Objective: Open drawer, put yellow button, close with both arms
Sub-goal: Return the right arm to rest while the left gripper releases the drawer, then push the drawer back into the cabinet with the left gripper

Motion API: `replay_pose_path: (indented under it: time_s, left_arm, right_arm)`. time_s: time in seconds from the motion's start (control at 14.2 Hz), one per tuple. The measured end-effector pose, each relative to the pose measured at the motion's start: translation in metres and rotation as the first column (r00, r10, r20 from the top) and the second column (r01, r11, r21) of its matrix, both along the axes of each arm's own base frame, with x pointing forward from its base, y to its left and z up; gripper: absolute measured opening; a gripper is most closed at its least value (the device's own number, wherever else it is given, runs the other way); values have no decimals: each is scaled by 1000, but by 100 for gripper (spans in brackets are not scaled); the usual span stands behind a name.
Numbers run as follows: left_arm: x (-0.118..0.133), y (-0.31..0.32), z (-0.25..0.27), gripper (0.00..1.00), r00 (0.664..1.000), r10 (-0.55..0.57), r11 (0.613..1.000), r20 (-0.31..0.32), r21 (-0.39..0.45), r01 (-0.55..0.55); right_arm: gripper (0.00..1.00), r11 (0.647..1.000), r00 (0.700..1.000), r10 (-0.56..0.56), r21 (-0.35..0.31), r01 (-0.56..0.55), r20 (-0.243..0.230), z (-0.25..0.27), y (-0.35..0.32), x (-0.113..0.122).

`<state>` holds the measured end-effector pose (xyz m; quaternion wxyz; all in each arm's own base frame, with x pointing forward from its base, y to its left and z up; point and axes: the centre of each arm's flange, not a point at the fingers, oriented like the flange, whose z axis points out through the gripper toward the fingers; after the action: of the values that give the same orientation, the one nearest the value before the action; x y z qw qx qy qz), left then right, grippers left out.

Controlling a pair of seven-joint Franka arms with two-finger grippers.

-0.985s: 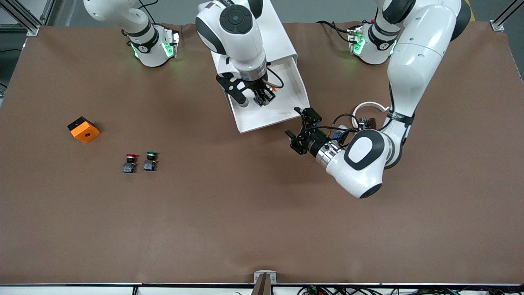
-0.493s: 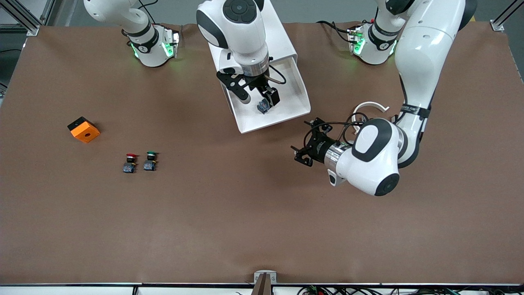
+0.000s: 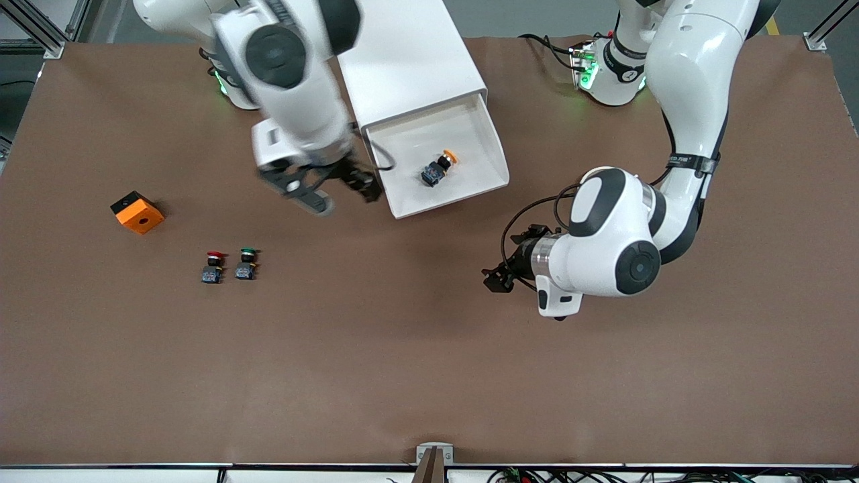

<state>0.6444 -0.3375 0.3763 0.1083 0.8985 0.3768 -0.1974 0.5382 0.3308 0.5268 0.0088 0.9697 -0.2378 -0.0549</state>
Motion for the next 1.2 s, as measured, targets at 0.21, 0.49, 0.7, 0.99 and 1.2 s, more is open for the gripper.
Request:
replay_pose_path:
  time_s: [0.21,0.49,0.7,0.99,1.2]
  left_arm:
    - [-12,-23,18,100,982,-145,988,122,62,138]
    - [-36,-58,7,100,920,-339,933,194,193,303]
    - [-46,-74,4,100,901,-384,916,204,205,344]
    - [-63,-96,2,100,879,-432,896,202,209,393]
    - [-87,-124,-3,100,857,-478,873,194,218,437]
  right_arm:
    - [100,986,986,165,35,-163,-34,25,-117,35]
    - [100,933,936,350,98,-346,-35,35,-278,59]
    - [100,897,899,435,112,-427,-55,42,-354,55]
    - [100,862,860,505,90,-499,-70,54,-404,48]
    - [100,865,864,500,80,-495,-62,61,-428,45]
